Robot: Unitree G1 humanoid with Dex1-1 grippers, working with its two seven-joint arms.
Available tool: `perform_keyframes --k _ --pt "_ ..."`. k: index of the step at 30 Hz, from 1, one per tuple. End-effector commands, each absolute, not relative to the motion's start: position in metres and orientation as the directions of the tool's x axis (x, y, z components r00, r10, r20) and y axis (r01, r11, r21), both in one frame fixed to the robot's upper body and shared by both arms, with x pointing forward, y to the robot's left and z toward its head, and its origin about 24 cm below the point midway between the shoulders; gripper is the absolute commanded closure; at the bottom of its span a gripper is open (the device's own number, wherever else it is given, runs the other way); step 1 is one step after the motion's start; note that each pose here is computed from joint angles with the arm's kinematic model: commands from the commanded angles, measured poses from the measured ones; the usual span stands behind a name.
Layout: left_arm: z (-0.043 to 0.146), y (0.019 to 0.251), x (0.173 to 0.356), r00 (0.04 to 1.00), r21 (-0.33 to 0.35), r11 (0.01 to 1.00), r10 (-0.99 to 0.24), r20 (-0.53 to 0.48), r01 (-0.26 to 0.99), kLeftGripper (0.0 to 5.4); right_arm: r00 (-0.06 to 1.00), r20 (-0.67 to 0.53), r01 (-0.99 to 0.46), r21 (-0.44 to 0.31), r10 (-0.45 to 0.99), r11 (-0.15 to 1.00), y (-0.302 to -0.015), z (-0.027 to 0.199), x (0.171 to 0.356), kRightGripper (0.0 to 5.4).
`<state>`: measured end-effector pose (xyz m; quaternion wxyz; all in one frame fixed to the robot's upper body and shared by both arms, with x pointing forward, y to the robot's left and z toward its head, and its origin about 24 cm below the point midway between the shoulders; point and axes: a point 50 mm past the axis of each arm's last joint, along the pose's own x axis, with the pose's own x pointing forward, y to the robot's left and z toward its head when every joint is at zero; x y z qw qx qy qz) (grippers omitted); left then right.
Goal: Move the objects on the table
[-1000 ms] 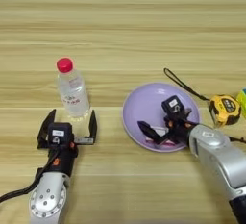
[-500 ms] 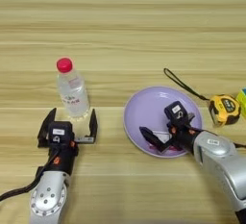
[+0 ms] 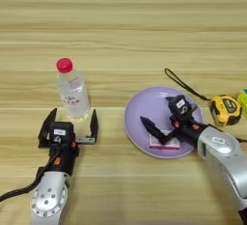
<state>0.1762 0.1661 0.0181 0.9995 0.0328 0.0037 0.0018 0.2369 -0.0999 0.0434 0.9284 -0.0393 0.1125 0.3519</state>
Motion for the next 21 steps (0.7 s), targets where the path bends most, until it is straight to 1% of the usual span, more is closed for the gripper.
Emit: perform_keyframes --k 1,4,7,11,13,16,21 --pt "0.017 0.164 0.178 1.0 0.065 0.998 0.005 -0.019 -0.004 0.0 0.723 -0.207 -0.674 -0.007 0.659 0.738 -0.108 0.051 0.241 0.02" --pt "0.017 0.164 0.177 1.0 0.066 0.998 0.005 -0.02 -0.003 0.0 0.71 -0.192 -0.688 0.02 0.678 0.726 -0.112 0.054 0.242 0.02" --pt "0.017 0.164 0.177 1.0 0.065 0.998 0.005 -0.02 -0.004 0.0 0.685 -0.168 -0.715 0.033 0.709 0.699 -0.118 0.061 0.244 0.02" --pt "0.017 0.164 0.177 1.0 0.065 0.998 0.006 -0.021 -0.004 0.0 0.646 -0.149 -0.757 0.001 0.749 0.653 -0.129 0.068 0.249 0.02" --pt "0.017 0.163 0.177 1.0 0.065 0.998 0.006 -0.021 -0.004 0.0 0.62 -0.148 -0.782 -0.028 0.771 0.623 -0.133 0.07 0.25 0.02" --pt "0.017 0.163 0.176 1.0 0.065 0.998 0.006 -0.021 -0.005 0.0 0.578 -0.15 -0.815 -0.07 0.802 0.575 -0.139 0.071 0.248 0.02" --pt "0.017 0.164 0.176 1.0 0.065 0.998 0.007 -0.022 -0.005 0.0 0.532 -0.168 -0.847 -0.095 0.83 0.523 -0.143 0.07 0.244 0.02"
